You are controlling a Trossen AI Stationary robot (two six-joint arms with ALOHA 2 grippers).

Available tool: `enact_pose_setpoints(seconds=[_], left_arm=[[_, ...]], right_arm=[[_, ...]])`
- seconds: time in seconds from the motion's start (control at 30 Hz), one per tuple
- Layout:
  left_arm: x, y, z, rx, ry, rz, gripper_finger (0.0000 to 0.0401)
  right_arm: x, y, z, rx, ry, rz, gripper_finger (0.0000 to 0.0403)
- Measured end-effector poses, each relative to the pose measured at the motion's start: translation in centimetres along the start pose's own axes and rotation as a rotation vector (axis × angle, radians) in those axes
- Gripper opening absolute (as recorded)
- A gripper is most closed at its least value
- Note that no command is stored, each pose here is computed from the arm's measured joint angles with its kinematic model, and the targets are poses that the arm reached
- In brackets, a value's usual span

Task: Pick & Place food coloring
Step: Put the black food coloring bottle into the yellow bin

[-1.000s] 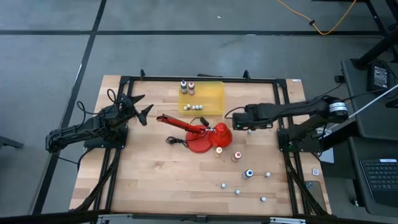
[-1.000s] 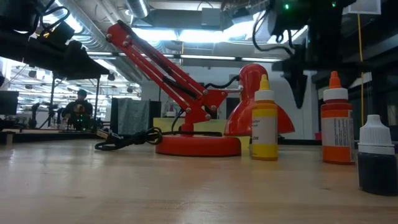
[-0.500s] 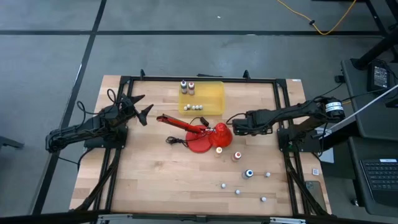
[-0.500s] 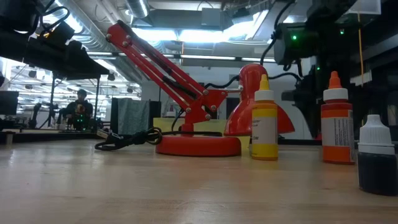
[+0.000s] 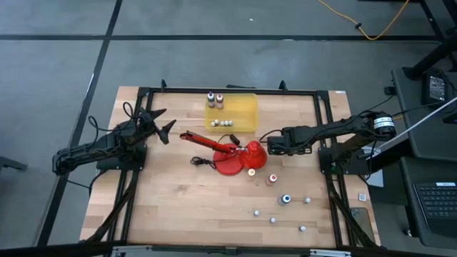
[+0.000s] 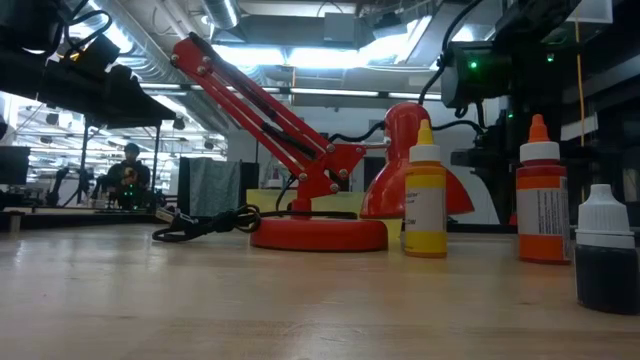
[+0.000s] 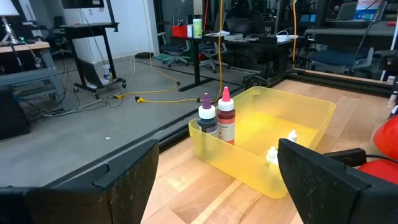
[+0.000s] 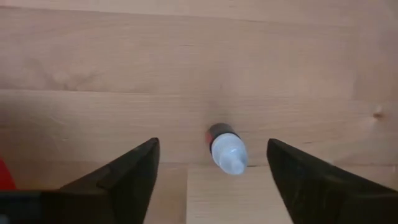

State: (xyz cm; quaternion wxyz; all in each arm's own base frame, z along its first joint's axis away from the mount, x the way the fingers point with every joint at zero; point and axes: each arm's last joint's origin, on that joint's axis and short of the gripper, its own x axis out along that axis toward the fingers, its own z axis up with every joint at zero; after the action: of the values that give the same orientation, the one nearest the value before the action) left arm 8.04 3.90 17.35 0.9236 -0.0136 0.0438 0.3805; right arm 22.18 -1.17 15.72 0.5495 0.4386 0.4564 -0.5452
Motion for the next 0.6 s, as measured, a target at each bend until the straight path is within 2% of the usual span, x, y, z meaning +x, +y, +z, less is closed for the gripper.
enact_pose_setpoints(seconds=[0.3,0.6], left_arm=[[0.00,0.00,0.00,0.000,0.000,0.000,0.0319],[0.00,0.00,0.00,0.000,0.000,0.000,0.0319]], right_arm=[[0.00,0.00,0.00,0.022,0.000,0.000,0.0190],[-0.01,-0.01,0.00,0.022,-0.001,0.000,0.0125]])
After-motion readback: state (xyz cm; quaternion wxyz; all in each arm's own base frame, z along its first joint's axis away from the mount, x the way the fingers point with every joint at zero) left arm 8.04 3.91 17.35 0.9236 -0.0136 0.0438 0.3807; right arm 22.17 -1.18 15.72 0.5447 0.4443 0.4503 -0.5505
